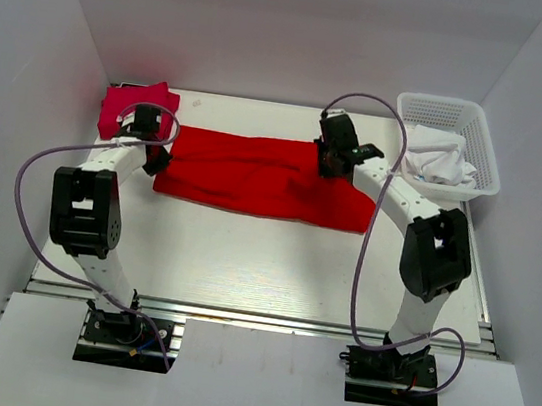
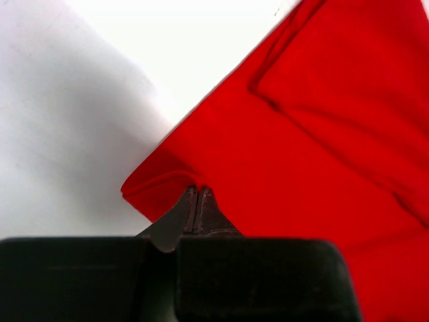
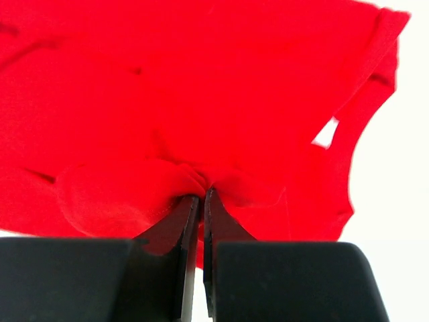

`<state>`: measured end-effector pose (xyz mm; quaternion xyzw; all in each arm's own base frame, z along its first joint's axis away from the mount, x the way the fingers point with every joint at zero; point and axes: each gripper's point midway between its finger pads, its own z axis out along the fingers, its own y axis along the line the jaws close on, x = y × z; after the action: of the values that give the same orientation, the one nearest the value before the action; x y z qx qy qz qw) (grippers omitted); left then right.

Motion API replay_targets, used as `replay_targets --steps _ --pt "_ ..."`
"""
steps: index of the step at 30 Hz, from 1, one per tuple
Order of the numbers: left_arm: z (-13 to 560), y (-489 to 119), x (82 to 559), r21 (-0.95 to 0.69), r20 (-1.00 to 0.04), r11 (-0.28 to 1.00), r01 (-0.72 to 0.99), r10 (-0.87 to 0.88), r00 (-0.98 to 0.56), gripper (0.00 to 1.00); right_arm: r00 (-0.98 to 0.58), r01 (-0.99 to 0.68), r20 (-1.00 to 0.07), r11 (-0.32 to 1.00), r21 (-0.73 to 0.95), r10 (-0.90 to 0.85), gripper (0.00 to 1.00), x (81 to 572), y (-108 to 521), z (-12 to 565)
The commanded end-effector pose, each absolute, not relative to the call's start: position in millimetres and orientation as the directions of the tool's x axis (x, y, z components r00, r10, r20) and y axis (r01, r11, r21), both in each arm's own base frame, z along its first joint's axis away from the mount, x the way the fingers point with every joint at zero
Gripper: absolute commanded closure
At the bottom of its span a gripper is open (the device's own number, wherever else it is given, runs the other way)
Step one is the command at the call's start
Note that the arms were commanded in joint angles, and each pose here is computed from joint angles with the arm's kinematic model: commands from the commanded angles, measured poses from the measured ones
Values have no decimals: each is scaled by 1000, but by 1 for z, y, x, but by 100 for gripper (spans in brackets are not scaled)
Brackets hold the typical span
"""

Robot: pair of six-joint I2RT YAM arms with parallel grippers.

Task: Fold and stack the t-shirts
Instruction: Fold the other side of the tshirt into a rectangle

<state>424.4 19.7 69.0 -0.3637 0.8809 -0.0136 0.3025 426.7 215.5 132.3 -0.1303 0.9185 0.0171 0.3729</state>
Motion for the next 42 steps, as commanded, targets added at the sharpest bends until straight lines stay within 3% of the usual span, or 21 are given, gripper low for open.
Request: replay_targets --steps 1,16,25,28,29,30,31,33,35,39,42 --pt "90 24 444 -275 -557 719 -638 -661 -504 100 -653 -247 -716 963 -109 -248 100 456 210 153" --pt "98 38 492 -303 -638 700 -647 -653 -408 100 -702 -194 -682 976 -94 -205 100 508 181 136" --pt "63 36 519 -270 -617 728 -631 -633 -467 100 -727 -234 -652 970 -59 -215 97 532 191 101" --pt "70 41 530 -280 -625 722 -633 -637 -451 87 -696 -230 -693 973 -32 -187 91 556 198 91" --pt "74 42 535 -277 -633 731 -624 -627 -454 63 -656 -220 -738 975 -11 -156 80 573 204 111" --pt "76 42 536 -277 -633 731 -624 -627 -454 46 -672 -212 -725 977 -4 -149 69 578 203 96" --pt "83 44 535 -265 -650 743 -614 -608 -456 22 -644 -188 -758 982 29 -101 45 591 204 110" --pt "107 44 538 -294 -674 744 -600 -606 -421 8 -588 -182 -806 982 59 -60 24 606 206 132" --pt "117 42 534 -300 -690 763 -573 -588 -422 2 -573 -154 -819 985 79 -23 10 610 197 136" --pt "143 36 525 -326 -712 791 -518 -566 -417 0 -547 -196 -837 977 89 -34 10 588 196 170" --pt "151 21 520 -317 -723 829 -460 -526 -449 0 -610 -274 -788 955 113 -82 10 549 201 151"
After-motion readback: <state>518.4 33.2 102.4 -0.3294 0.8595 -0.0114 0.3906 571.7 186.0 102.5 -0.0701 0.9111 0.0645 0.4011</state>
